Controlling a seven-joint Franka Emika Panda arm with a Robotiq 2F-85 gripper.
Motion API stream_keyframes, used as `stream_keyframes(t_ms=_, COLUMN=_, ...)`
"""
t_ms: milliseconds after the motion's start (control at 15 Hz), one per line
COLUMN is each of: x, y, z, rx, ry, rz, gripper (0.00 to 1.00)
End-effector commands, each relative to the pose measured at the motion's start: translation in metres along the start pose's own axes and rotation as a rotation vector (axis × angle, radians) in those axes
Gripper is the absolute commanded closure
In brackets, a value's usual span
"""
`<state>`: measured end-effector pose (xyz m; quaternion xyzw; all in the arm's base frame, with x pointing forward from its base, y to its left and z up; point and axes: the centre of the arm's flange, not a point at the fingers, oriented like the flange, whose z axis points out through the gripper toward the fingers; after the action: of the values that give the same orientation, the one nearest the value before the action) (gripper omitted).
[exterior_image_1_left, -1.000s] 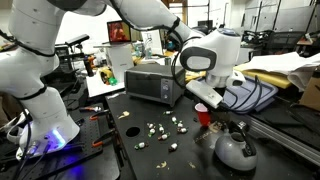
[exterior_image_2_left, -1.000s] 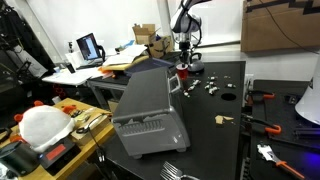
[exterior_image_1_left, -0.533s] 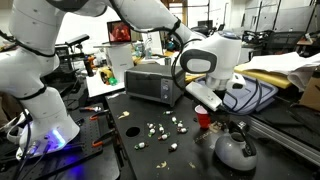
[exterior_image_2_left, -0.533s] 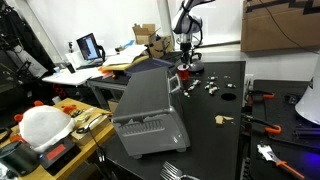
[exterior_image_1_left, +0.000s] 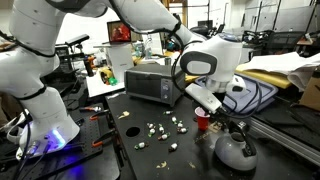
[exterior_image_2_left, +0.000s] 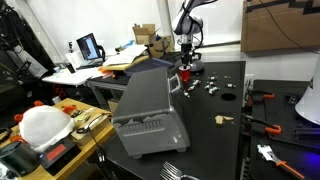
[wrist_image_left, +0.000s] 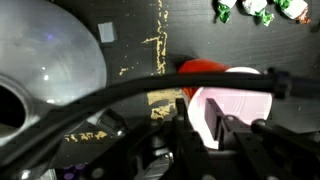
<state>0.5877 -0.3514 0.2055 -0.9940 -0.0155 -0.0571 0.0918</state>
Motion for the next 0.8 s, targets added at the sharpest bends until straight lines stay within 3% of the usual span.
stream_keyframes(t_ms=0, x=-0.003, y=-0.008, z=-0.007, rx=0.005, ry=-0.006, rz=0.021, gripper=0.41)
stream_keyframes(t_ms=400, x=-0.014, y=-0.022, z=-0.019, rx=-0.002, ry=-0.004, rz=-0.01, gripper=0.0)
stream_keyframes(t_ms=733, x=-0.024, y=-0.038, z=-0.055, rx=-0.009, ry=0.003, rz=-0.036, gripper=0.0)
